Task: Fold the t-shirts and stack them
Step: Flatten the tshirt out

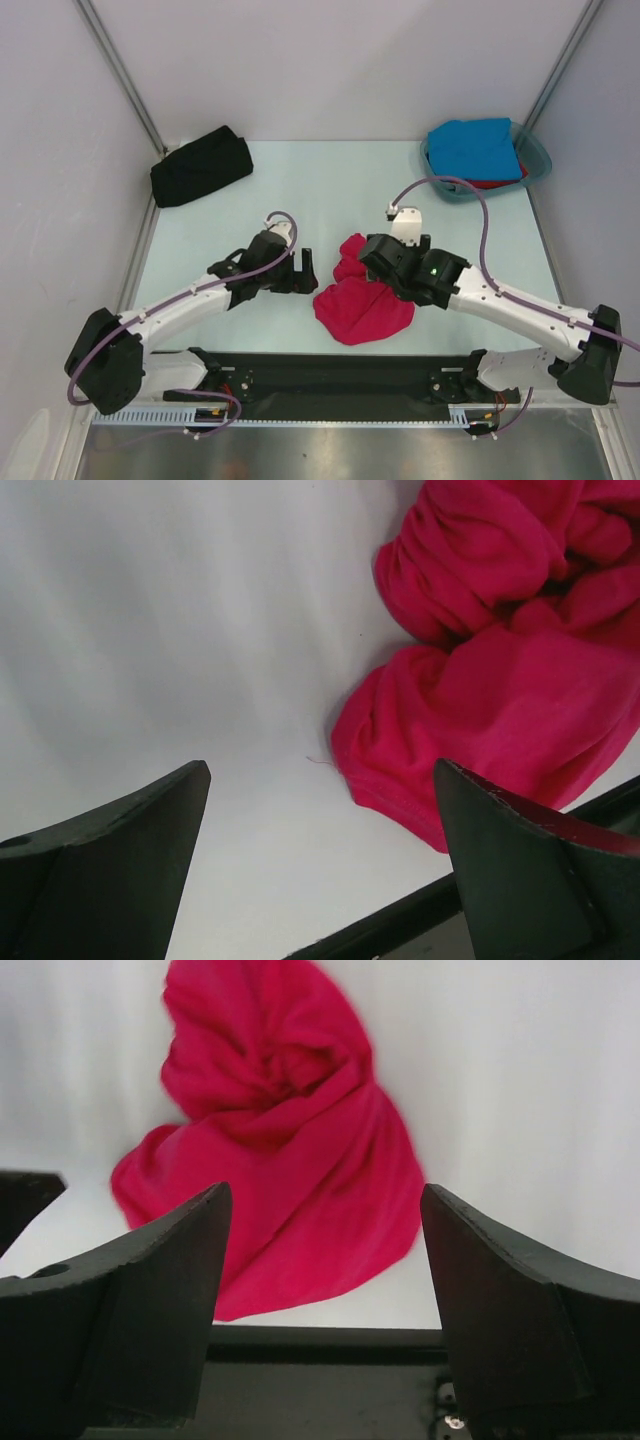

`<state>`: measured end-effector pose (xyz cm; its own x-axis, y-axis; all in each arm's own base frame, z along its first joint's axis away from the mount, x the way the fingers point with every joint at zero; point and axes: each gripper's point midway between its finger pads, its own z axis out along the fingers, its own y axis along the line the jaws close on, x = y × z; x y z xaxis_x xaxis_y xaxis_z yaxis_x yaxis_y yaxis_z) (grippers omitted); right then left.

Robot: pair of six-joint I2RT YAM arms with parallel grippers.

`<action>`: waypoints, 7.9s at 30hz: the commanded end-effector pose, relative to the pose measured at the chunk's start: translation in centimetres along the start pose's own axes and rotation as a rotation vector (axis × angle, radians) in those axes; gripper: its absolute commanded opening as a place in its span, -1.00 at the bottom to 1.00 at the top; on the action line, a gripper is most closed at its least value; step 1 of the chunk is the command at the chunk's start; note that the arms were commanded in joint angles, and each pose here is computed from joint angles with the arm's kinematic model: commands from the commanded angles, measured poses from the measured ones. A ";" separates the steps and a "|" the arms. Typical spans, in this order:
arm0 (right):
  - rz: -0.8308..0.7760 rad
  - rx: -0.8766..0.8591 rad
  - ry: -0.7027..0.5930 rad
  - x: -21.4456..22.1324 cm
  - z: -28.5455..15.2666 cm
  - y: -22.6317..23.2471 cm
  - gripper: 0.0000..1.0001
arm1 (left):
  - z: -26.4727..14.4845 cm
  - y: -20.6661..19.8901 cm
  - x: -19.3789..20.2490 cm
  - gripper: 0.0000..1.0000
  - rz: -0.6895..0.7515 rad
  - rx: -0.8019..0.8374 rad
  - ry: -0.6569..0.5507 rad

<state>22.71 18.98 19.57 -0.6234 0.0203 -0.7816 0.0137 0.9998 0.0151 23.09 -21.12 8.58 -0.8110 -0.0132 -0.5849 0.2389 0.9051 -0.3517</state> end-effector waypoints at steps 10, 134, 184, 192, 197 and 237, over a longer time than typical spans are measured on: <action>0.009 -0.106 0.090 3.8 1.0 4.9 0.61 | 0.8 -4.6 2.5 1.00 -0.037 0.228 0.102; 0.061 0.106 -0.085 -0.5 1.7 -5.1 0.68 | 8.2 -2.1 -4.6 -0.11 0.078 -0.137 0.062; 0.213 0.249 -0.229 -0.8 -0.1 -11.3 0.66 | -40.8 -22.9 -14.7 -0.45 0.548 1.006 -0.413; 0.103 0.108 -0.145 -0.3 2.7 -7.3 0.67 | -30.8 -20.3 -16.3 -0.25 0.427 0.715 -0.340; 0.065 -0.080 -0.034 1.0 3.7 -2.7 0.67 | -21.8 -16.2 -16.5 -0.20 0.310 0.431 -0.301; -0.158 -0.418 0.242 9.3 2.5 15.3 0.04 | -15.7 -1.9 -15.8 0.18 -0.038 -0.175 -0.498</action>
<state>18.47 34.19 10.06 -0.7682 -0.1995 -0.6083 -0.3993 0.8920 0.2117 27.00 -16.04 29.48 -0.4719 -0.1903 -0.8609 0.0761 0.9640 -0.2548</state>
